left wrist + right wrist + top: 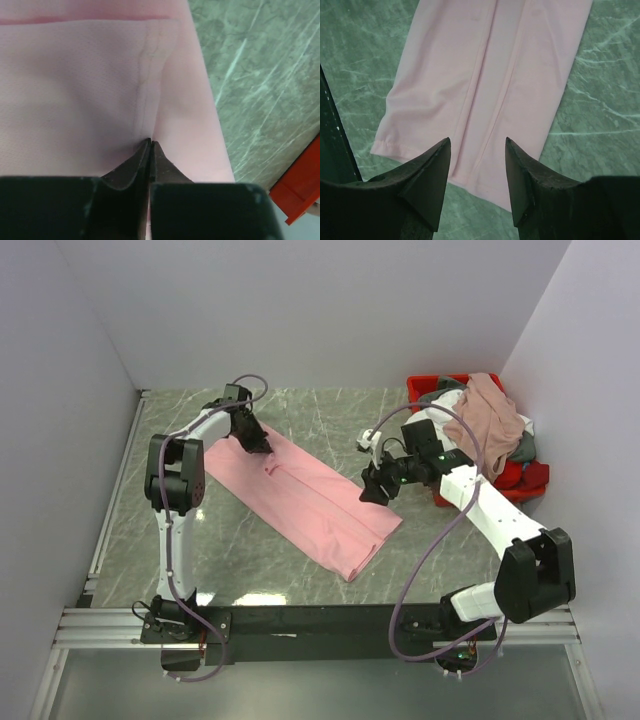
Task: Fold and stack the t-shirts
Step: Fold the tshirt
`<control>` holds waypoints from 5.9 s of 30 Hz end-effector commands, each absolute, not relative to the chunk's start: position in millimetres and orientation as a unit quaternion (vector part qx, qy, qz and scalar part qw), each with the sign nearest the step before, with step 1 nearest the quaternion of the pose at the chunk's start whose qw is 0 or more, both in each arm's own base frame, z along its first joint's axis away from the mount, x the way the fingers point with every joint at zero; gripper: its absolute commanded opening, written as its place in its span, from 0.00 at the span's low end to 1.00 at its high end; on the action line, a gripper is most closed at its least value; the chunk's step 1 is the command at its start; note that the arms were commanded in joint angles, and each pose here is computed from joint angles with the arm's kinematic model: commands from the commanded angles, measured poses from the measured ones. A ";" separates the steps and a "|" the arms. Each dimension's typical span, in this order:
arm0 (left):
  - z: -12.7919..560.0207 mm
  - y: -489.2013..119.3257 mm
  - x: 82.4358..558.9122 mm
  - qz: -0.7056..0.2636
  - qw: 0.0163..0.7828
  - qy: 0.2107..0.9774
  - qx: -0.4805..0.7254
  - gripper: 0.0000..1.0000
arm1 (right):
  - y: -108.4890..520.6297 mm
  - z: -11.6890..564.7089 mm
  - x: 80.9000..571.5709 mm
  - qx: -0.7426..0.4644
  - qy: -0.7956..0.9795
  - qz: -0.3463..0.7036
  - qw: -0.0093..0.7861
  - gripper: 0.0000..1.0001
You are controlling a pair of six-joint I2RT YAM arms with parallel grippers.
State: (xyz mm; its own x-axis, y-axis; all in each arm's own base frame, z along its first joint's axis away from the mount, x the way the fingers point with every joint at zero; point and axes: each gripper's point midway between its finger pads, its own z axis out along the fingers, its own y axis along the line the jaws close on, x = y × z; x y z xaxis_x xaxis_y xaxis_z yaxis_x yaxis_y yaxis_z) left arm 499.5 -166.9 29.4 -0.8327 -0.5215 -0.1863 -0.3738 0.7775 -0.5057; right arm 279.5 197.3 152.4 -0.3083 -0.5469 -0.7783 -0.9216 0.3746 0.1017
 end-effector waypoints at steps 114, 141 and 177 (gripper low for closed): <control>182.6 -4.9 304.0 -0.254 0.415 0.831 -0.270 0.76 | 383.1 33.7 122.4 -0.842 0.449 0.121 0.273 0.28; 82.1 22.8 510.5 -0.232 0.318 0.861 -0.322 0.64 | 226.6 68.8 337.7 -0.330 0.858 0.334 0.206 0.57; 17.1 42.8 610.5 -0.230 0.273 0.864 -0.356 0.20 | 216.2 19.0 287.9 -0.287 0.889 0.356 0.028 0.13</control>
